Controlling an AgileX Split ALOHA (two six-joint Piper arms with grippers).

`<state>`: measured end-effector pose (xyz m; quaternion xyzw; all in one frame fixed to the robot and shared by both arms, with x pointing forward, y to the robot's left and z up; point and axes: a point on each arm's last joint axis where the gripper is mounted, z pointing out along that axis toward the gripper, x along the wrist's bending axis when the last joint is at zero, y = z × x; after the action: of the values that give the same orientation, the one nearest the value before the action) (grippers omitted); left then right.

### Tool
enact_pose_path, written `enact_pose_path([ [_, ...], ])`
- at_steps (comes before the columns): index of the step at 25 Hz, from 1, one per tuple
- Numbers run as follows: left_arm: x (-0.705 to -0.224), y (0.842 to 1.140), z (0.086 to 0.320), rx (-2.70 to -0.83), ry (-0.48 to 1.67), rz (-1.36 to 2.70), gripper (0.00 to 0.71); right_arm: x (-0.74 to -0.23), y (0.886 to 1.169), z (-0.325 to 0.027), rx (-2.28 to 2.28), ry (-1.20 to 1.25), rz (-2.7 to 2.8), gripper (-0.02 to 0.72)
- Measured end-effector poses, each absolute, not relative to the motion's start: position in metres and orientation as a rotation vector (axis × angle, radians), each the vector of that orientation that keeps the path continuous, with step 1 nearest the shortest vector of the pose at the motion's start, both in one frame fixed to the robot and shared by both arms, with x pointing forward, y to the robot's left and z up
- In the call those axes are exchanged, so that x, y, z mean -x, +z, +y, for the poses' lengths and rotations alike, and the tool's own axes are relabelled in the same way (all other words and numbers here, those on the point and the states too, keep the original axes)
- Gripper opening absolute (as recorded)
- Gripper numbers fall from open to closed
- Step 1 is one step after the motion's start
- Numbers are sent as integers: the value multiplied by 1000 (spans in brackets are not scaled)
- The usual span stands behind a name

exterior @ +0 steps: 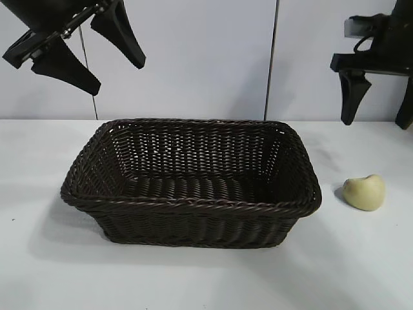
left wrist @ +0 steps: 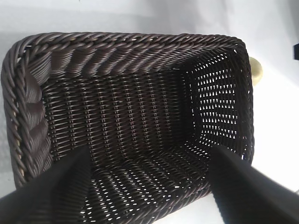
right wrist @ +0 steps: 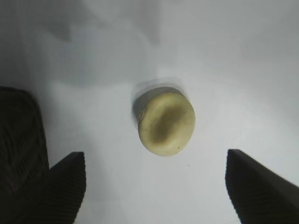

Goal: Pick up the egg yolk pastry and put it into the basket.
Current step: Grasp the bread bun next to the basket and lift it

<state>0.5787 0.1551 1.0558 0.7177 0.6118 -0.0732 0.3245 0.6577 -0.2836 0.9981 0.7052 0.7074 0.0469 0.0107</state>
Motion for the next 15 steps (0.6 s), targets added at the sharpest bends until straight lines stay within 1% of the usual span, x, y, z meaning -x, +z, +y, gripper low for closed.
enact_pose_path([
  [8, -579, 1056, 155, -1882, -192, 1605, 519, -665, 957, -283, -2249, 47, 2249, 591],
  [15, -580, 1056, 155, -1872, -178, 1603, 519, -668, 931, -283, -2278, -14, 2274, 591],
])
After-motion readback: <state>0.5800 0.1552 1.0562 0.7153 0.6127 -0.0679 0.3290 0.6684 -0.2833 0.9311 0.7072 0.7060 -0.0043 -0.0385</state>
